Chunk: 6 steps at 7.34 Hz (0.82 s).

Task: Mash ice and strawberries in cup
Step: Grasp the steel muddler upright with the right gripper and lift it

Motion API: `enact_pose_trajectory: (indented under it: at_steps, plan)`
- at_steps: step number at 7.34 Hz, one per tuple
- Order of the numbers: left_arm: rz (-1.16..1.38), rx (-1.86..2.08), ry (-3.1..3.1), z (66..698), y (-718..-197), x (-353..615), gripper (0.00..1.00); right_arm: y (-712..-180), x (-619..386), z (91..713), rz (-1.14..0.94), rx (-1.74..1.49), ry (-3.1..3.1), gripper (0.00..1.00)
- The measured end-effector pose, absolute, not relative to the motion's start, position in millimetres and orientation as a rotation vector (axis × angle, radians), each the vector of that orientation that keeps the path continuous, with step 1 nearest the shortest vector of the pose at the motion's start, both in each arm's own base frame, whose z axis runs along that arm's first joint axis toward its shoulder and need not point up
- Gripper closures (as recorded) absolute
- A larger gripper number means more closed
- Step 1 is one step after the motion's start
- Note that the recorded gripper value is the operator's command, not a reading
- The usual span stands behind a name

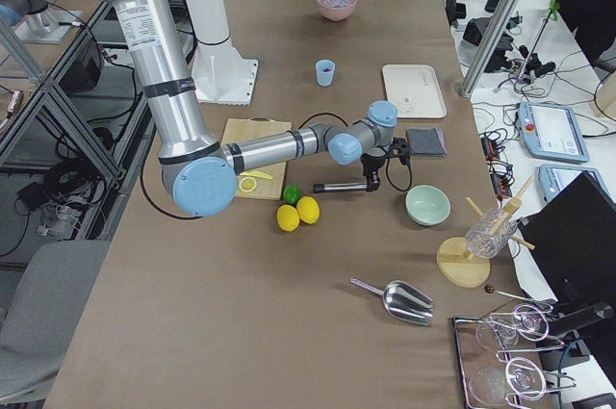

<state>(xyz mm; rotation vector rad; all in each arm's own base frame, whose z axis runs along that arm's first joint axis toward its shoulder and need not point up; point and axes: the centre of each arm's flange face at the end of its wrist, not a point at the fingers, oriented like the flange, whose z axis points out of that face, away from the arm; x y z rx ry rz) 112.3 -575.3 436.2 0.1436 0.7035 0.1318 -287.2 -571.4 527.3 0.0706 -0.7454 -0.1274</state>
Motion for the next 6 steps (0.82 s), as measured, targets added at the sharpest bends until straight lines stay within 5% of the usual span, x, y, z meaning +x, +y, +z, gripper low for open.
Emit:
enact_pose_trajectory:
  at_steps: [2,5,6]
  plan:
    - [0.132,0.145,0.704,435.6,-574.9,112.4,0.03,-566.6,-293.3,534.2,-0.136,0.055,-0.741,0.61]
    - [0.133,0.147,0.705,434.6,-574.8,112.5,0.03,-562.3,-303.4,539.2,-0.148,0.04,-0.736,0.73]
    - [0.134,0.148,0.705,434.1,-574.6,112.5,0.03,-561.9,-305.3,539.3,-0.15,0.038,-0.736,1.0]
